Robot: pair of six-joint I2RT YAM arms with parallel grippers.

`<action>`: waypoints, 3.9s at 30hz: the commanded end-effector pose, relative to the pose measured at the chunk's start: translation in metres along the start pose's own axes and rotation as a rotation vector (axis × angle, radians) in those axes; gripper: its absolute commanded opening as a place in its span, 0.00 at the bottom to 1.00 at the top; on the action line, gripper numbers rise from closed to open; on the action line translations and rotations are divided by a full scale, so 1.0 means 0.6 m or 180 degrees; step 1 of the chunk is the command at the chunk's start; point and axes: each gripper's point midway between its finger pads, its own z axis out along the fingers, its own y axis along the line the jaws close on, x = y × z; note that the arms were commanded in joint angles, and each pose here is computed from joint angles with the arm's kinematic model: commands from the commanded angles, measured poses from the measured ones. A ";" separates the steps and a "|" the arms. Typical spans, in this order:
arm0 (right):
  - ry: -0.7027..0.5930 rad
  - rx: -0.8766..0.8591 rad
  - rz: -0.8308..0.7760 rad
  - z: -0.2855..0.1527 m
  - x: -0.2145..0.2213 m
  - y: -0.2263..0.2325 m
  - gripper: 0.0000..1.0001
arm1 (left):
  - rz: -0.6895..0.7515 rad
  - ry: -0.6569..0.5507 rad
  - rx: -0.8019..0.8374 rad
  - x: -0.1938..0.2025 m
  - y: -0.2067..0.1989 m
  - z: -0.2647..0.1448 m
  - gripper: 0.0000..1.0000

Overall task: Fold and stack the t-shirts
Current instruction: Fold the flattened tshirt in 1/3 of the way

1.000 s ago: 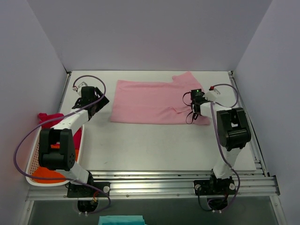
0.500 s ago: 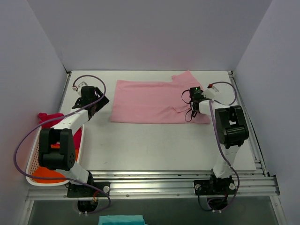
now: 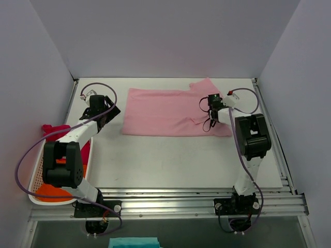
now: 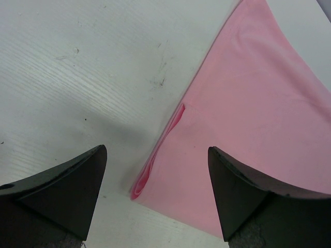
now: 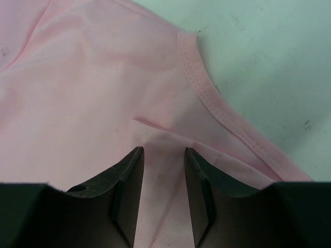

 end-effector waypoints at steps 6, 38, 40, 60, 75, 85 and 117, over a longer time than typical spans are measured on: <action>-0.0025 0.0061 -0.0046 -0.003 0.002 -0.007 0.33 | 0.0020 -0.0146 0.0148 -0.022 -0.024 -0.003 0.88; 0.0060 0.0050 -0.0050 0.005 0.018 -0.006 0.06 | 0.0025 -0.0149 0.0123 -0.021 -0.022 0.000 0.88; 0.0063 0.0053 -0.0048 0.006 0.019 -0.006 0.00 | 0.0024 -0.0152 0.0119 -0.021 -0.022 0.001 0.88; 0.0013 0.0033 -0.0041 -0.024 -0.013 -0.001 0.07 | 0.0035 -0.0153 0.0149 -0.022 -0.027 -0.005 0.88; -0.0046 0.0037 -0.0054 -0.022 -0.029 0.007 0.11 | 0.0037 -0.0164 0.0137 -0.022 -0.027 -0.006 0.88; -0.0026 0.0023 -0.0062 -0.013 -0.028 0.013 0.07 | 0.0044 -0.0163 0.0124 -0.022 -0.025 -0.002 0.88; 0.0023 -0.0287 0.0188 -0.018 -0.135 0.164 0.88 | 0.0073 -0.0176 0.0132 -0.036 -0.034 -0.023 0.88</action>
